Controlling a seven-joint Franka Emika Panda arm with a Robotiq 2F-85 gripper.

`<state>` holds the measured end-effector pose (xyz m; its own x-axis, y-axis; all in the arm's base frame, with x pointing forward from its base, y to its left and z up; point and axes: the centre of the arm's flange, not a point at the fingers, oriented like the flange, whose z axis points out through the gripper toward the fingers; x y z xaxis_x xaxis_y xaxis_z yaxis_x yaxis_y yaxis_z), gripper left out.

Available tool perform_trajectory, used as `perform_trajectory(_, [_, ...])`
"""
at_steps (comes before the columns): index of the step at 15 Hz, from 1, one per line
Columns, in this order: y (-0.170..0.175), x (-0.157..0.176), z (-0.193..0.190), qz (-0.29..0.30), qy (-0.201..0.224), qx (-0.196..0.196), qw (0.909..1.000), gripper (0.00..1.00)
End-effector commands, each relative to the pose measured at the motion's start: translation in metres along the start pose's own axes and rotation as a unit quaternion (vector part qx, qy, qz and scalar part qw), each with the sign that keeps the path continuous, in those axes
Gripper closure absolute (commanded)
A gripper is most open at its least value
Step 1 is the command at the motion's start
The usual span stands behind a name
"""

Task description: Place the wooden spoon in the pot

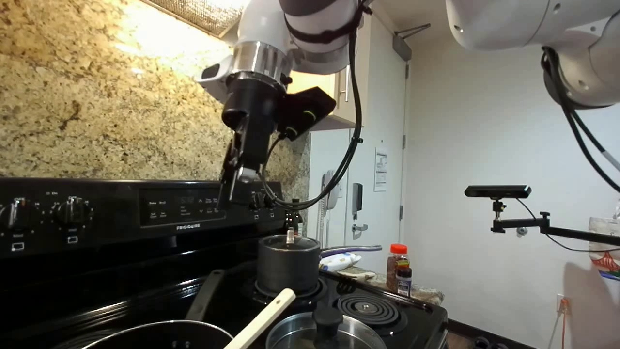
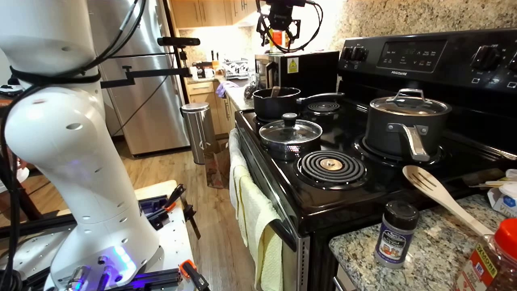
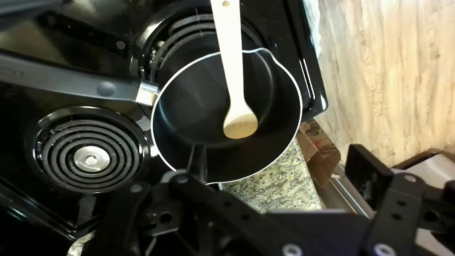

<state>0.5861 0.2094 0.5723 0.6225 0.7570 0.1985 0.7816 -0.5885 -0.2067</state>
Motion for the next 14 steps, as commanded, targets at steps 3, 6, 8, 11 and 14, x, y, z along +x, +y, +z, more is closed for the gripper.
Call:
perform_trajectory(3, [0.003, 0.003, -0.004, 0.053, 0.010, -0.072, 0.9959, 0.00])
perform_trajectory(6, [0.015, -0.012, -0.017, 0.109, 0.032, -0.127, 0.9854, 0.00])
perform_trajectory(8, [0.023, -0.028, -0.021, 0.146, 0.035, -0.162, 0.9754, 0.00])
perform_trajectory(11, [0.033, -0.057, -0.025, 0.207, 0.031, -0.207, 0.9557, 0.00])
perform_trajectory(14, [0.038, -0.092, -0.033, 0.273, 0.021, -0.245, 0.9300, 0.00])
